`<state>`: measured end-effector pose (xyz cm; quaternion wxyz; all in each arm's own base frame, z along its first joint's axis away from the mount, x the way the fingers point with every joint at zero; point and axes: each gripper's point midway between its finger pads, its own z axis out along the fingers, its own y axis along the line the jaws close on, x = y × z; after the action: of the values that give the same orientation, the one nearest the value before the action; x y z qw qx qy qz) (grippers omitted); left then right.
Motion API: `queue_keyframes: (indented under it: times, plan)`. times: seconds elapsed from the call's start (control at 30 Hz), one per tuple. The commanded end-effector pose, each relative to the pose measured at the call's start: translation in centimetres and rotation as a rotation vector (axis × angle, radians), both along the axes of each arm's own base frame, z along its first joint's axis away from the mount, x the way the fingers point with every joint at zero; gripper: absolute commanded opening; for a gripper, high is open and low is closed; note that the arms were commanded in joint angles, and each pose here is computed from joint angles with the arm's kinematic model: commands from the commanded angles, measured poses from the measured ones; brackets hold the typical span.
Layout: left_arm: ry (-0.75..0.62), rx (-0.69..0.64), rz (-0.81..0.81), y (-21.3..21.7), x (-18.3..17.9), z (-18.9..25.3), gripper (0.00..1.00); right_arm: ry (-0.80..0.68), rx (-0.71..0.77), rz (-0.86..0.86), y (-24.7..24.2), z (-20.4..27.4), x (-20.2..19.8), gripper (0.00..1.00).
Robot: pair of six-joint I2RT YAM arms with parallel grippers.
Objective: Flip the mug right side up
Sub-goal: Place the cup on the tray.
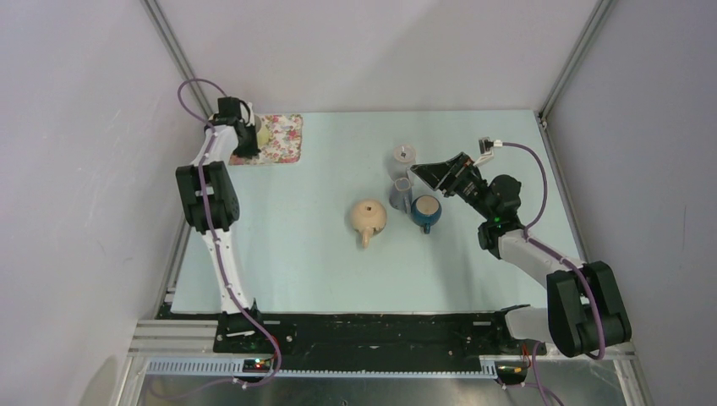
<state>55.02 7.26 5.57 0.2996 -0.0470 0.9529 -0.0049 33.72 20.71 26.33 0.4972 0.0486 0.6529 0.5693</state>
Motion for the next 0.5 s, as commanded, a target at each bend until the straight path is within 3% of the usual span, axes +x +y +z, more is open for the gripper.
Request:
queue_keyframes:
  times: [0.0,0.23,0.47]
  plan:
    - [-0.186,0.062,0.018,1.7,3.55,5.81,0.0,-0.055,-0.004,-0.027,-0.26,1.22,0.75,0.98]
    - [-0.182,0.069,0.047,2.21,3.55,5.67,0.01,-0.053,-0.005,-0.031,-0.28,1.09,0.86,0.97]
    - [-0.176,0.063,0.057,2.39,3.39,5.49,0.18,-0.056,-0.006,-0.034,-0.32,1.18,0.86,0.97]
